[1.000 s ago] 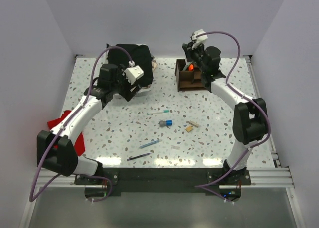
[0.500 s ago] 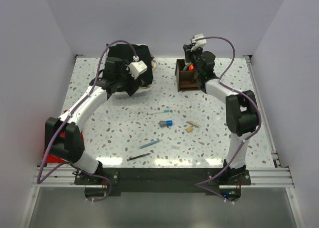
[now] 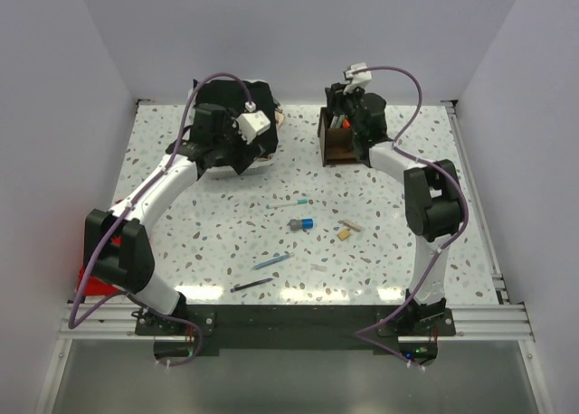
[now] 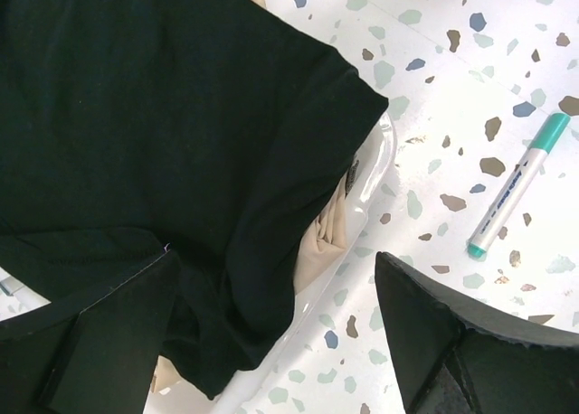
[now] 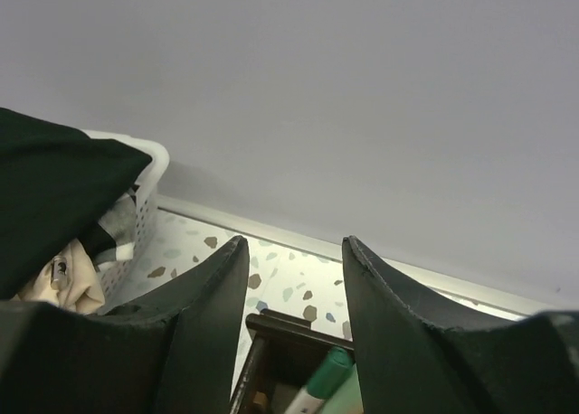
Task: Sort the stationery into containers
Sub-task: Place the pen in the storage box, then pick up the pen from the center of the board.
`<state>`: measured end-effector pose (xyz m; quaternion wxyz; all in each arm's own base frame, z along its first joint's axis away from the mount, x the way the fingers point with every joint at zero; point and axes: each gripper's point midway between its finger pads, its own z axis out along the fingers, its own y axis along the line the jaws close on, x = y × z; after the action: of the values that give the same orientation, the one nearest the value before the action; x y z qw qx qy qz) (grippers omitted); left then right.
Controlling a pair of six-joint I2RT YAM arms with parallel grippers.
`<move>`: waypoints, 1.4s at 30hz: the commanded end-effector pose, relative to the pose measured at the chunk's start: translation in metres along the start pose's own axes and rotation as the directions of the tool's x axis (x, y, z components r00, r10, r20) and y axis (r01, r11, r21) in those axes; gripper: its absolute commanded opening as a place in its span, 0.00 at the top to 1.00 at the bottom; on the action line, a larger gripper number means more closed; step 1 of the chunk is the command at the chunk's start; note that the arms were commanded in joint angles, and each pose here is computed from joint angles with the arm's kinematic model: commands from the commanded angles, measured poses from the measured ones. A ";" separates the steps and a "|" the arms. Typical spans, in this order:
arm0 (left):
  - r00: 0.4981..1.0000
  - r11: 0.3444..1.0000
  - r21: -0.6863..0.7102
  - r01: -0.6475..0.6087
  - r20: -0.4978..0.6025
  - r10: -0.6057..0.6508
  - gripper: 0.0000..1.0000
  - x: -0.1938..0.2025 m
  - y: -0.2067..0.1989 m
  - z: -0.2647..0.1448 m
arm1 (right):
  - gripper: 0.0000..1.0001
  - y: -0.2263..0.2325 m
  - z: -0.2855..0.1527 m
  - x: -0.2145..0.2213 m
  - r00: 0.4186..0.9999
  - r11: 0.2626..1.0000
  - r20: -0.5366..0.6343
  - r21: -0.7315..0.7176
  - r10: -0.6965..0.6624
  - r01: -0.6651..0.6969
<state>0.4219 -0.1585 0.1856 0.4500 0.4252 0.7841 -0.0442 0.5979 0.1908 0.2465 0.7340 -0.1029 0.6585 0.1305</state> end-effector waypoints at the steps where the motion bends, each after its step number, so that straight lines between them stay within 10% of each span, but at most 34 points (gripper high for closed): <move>1: 0.993 0.998 0.010 -0.066 0.098 0.065 0.07 -0.030 0.002 -0.010 | 0.50 -0.008 -0.009 -0.081 0.991 0.999 0.132 0.049 -0.023 0.017; 12: 0.896 0.857 0.284 -0.430 0.252 0.366 0.12 -0.055 -0.104 -0.016 | 0.26 0.038 -0.104 -0.084 0.971 0.953 -0.138 -0.261 -0.197 0.156; 18: 0.925 0.882 0.307 -0.357 0.249 0.288 0.14 -0.053 -0.113 -0.035 | 0.25 0.084 -0.198 -0.013 0.823 0.747 -0.415 -0.664 -0.388 0.017; 22: 0.920 0.875 0.337 -0.348 0.302 0.250 0.13 -0.060 -0.124 -0.028 | 0.23 0.082 -0.227 -0.008 0.798 0.765 -0.481 -0.643 -0.362 -0.041; 29: 0.953 0.717 0.629 -0.302 0.175 0.248 0.41 -0.061 -0.162 0.016 | 0.21 0.032 -0.208 -0.023 0.808 0.905 -0.576 -0.401 -0.125 -0.146; 42: 0.908 0.580 0.772 -0.262 -0.007 0.419 0.39 -0.011 -0.204 0.066 | 0.24 -0.050 -0.228 -0.021 0.763 0.960 -0.646 -0.199 0.023 -0.198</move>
<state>0.3255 -0.3237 0.0936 0.1781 0.7045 0.6390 -0.2523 0.4145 0.0673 0.2302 0.4362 -0.1864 0.8549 0.2101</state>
